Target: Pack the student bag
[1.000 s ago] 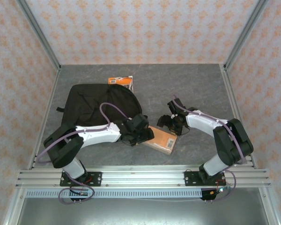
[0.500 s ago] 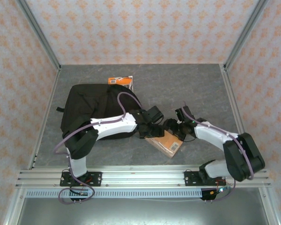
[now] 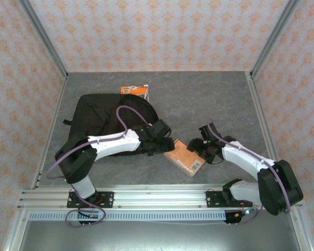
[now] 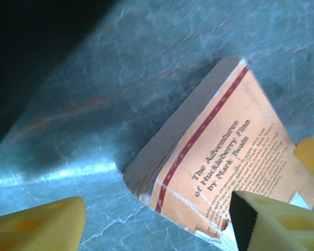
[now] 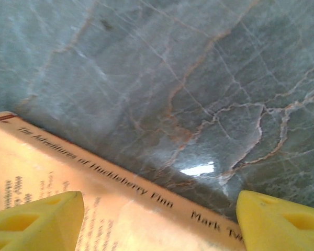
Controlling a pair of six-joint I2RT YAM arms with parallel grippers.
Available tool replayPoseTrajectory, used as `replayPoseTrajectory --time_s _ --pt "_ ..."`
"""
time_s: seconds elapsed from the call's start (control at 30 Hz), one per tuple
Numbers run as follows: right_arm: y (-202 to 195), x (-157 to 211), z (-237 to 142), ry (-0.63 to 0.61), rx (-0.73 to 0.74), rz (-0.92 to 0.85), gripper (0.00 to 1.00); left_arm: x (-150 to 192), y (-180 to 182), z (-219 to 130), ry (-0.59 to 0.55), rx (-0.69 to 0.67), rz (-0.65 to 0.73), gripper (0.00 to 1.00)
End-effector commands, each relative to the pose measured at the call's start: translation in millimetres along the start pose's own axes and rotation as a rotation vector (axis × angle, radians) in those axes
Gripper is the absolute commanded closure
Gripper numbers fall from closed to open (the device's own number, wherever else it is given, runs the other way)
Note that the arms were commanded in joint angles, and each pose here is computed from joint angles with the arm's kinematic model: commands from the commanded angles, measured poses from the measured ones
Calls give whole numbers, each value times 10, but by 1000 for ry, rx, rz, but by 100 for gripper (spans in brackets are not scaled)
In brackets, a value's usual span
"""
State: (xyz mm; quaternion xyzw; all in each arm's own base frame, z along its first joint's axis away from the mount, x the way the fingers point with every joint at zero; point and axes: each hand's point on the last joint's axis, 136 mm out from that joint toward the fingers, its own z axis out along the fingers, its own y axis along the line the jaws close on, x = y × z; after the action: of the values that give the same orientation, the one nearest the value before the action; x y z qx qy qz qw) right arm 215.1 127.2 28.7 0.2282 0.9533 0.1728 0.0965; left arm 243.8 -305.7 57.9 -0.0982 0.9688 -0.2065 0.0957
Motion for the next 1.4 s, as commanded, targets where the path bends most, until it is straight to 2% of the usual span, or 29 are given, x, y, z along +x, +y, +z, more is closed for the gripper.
replayPoseTrajectory --time_s 0.0,0.33,0.6,0.73,0.87,1.03,1.13,1.23,1.37 --pt "-86 71 67 29 23 1 25 71 -123 110 -7 76 -121 26" --pt "-37 202 170 80 -56 55 37 77 -385 441 -1 84 -119 31" --pt "-50 295 212 118 -80 70 43 -25 -517 449 -18 63 -53 56" --pt "-47 313 219 125 -88 70 45 -58 -508 512 -14 5 -13 61" --pt "-43 318 241 131 -89 64 46 -69 -598 539 -1 17 -2 75" --pt "-86 267 187 103 -50 44 46 -126 -703 396 -20 41 34 92" --pt "-112 137 17 27 -17 28 39 -177 -773 231 -36 71 59 100" --pt "-58 -21 -255 -70 -33 19 25 -260 -866 -37 -67 131 84 100" --pt "191 -116 -531 -143 -174 -17 15 -340 -982 -401 -100 239 118 100"
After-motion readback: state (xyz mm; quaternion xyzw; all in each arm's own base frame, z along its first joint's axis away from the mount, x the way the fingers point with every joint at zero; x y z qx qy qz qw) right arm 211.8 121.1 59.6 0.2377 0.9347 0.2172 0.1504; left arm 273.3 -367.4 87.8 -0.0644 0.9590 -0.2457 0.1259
